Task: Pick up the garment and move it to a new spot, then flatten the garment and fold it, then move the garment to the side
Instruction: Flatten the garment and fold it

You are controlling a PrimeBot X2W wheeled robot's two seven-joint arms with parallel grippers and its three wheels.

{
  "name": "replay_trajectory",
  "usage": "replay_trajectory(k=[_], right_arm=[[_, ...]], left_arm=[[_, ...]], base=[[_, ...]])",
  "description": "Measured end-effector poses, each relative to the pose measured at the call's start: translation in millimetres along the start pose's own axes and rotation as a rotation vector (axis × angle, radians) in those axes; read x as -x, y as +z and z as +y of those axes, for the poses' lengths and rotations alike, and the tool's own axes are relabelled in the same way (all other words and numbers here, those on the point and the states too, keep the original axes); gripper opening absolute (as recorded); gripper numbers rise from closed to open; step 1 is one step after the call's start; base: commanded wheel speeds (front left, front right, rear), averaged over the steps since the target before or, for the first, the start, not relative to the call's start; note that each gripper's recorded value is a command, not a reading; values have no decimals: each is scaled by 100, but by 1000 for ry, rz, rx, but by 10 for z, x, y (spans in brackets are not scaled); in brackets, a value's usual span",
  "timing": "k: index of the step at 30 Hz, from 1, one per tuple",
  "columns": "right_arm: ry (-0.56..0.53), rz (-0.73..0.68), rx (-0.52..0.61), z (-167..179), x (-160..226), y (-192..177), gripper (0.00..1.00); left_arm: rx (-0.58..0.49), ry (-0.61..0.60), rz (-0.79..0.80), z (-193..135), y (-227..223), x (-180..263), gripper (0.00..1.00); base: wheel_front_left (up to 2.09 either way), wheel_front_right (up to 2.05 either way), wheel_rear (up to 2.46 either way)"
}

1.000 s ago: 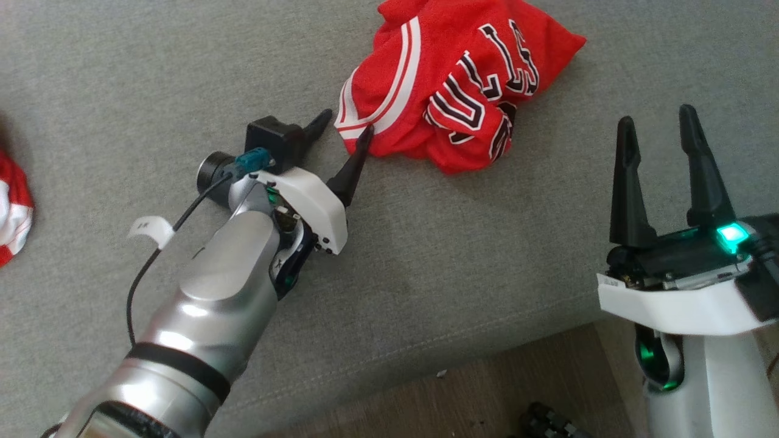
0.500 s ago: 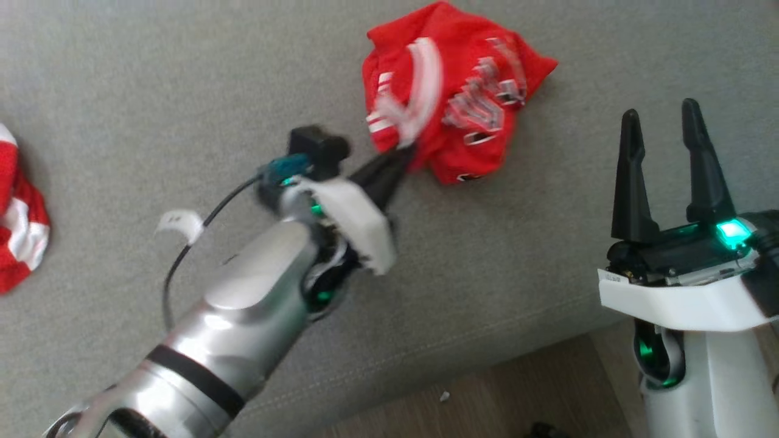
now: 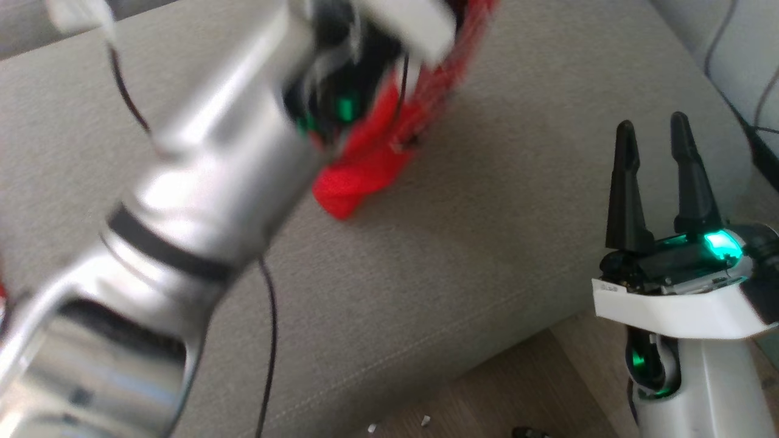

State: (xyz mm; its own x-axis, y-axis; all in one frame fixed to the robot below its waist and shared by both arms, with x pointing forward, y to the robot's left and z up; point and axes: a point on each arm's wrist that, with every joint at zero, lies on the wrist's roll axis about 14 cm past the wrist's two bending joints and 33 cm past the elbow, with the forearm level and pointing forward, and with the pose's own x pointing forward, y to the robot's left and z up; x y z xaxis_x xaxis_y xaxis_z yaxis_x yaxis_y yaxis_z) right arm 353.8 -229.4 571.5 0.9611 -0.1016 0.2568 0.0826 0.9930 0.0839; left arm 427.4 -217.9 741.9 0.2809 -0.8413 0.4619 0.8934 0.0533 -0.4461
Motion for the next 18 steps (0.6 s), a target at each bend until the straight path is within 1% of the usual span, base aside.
replay_trajectory(k=[1,3,5,7,9,11,13,15,18], right_arm=[[0,0,0,0,0,0,100],[-15,-13,-2,-46,25,52,100],[-23,-20,-3,-71,27,77,100],[-24,-23,-5,-78,16,78,100],[-17,-23,-10,-59,-11,65,100],[-4,-20,-16,-15,-46,36,100],[15,-16,-22,47,-84,2,100],[36,-10,-32,117,-122,-37,100],[72,1,-30,231,-182,-103,100]], left_arm=[[0,0,0,0,0,0,0],[-28,-15,-92,-101,332,-165,0],[-29,-4,-175,-124,642,-237,0],[-18,30,-245,-70,886,-235,0],[-24,100,-289,96,1023,-166,0],[-42,197,-307,362,1081,-22,0],[-53,313,-299,728,1040,239,0],[-55,461,-265,1183,874,660,0],[-4,697,-207,1790,470,1523,0]], base=[[0,0,0],[0,0,0],[0,0,0],[0,0,0],[0,0,0],[0,0,0],[0,0,0],[0,0,0],[0,0,0]])
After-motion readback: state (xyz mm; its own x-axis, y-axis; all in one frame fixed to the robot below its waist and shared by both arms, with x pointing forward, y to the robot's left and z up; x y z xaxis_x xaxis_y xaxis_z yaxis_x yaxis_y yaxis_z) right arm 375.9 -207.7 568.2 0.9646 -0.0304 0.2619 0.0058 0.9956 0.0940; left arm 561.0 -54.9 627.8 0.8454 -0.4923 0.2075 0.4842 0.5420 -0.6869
